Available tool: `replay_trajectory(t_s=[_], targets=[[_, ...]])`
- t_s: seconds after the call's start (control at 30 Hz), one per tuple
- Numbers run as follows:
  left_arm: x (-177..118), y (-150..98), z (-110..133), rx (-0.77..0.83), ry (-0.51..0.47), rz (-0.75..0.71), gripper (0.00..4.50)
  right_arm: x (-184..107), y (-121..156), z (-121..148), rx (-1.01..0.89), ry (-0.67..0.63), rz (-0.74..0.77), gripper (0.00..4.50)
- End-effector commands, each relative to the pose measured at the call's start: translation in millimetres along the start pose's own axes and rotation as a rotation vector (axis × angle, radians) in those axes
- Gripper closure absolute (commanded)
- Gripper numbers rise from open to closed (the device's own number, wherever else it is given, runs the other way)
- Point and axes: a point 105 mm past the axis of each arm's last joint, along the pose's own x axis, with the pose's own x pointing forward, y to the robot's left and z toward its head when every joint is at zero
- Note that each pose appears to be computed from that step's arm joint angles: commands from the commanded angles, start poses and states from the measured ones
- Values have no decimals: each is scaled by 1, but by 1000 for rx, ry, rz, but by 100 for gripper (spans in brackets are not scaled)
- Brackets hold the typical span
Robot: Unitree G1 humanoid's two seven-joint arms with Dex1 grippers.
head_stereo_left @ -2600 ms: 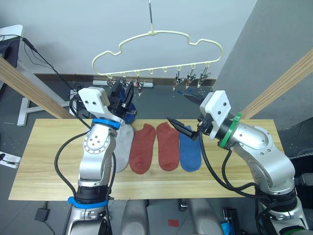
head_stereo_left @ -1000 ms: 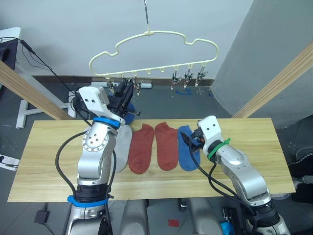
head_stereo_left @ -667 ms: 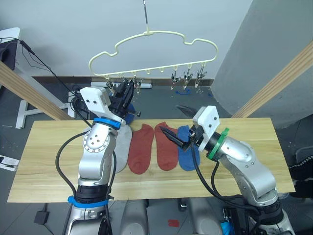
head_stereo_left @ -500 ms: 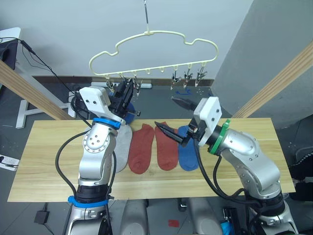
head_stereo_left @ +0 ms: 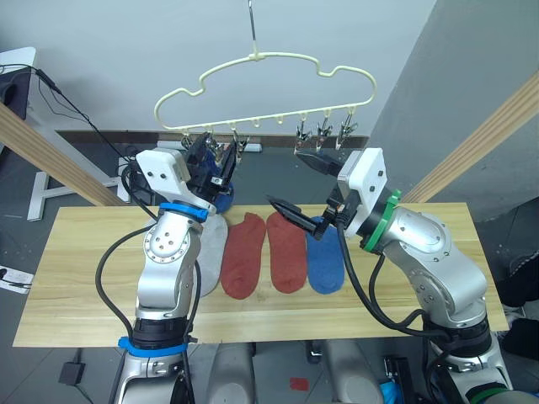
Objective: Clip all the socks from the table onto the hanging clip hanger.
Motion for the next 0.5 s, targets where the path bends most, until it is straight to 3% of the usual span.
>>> replay_trajectory(t_s=[0.03, 0.43, 0.5], targets=[[2, -1, 8, 22, -27, 12, 202, -4, -1, 10, -11, -38, -8, 0], [4, -3, 10, 29, -31, -3, 202, -5, -1, 8, -2, -32, -10, 0], [4, -3, 9, 27, -30, -5, 241, -5, -1, 8, -1, -32, -11, 0]])
